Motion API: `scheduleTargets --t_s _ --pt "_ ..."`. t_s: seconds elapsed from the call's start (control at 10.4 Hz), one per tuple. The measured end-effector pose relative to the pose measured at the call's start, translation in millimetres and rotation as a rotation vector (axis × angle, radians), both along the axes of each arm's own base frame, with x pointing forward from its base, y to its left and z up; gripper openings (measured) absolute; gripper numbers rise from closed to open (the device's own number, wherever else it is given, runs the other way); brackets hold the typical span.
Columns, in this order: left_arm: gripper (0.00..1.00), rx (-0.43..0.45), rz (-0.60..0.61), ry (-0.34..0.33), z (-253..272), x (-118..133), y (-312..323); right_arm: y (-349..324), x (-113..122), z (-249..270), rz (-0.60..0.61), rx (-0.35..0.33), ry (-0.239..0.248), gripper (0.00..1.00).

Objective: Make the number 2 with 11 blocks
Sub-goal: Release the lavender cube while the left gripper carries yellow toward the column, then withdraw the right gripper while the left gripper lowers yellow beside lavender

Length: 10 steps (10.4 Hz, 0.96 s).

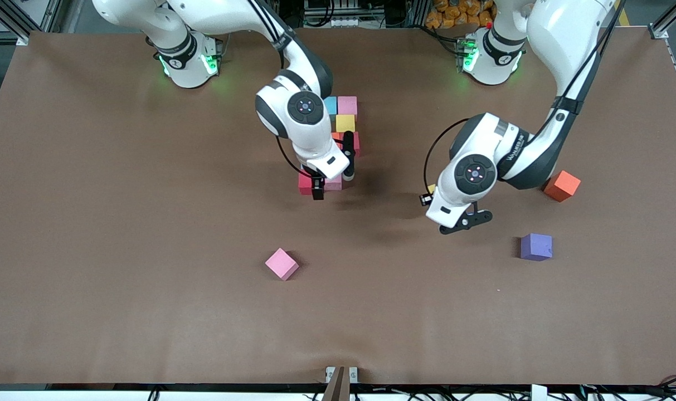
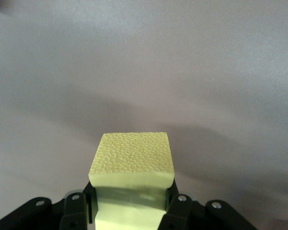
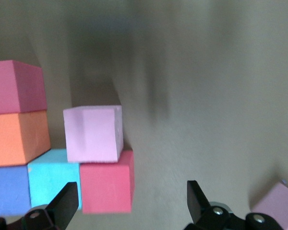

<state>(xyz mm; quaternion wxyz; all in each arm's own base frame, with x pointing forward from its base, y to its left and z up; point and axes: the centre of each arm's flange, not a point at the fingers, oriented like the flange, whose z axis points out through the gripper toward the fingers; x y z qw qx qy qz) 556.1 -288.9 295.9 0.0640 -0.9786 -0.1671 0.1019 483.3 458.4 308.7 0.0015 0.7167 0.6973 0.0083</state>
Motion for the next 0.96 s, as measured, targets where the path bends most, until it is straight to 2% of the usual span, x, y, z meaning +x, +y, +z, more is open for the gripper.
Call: scheduleTargets --t_s 0.29,0.67,0.96 --pt "0.55 0.035 0.219 -0.010 2.6 -17.5 -29.0 -35.2 17.7 51.4 -0.056 -0.008 0.011 1.00" --pt "0.55 0.054 0.501 0.019 5.8 -34.7 -54.9 -95.9 40.4 116.3 -0.152 -0.005 0.011 1.00" --pt "0.55 0.039 0.688 -0.018 -1.6 -51.5 -79.1 -159.8 67.4 146.8 -0.264 0.003 0.002 1.00"
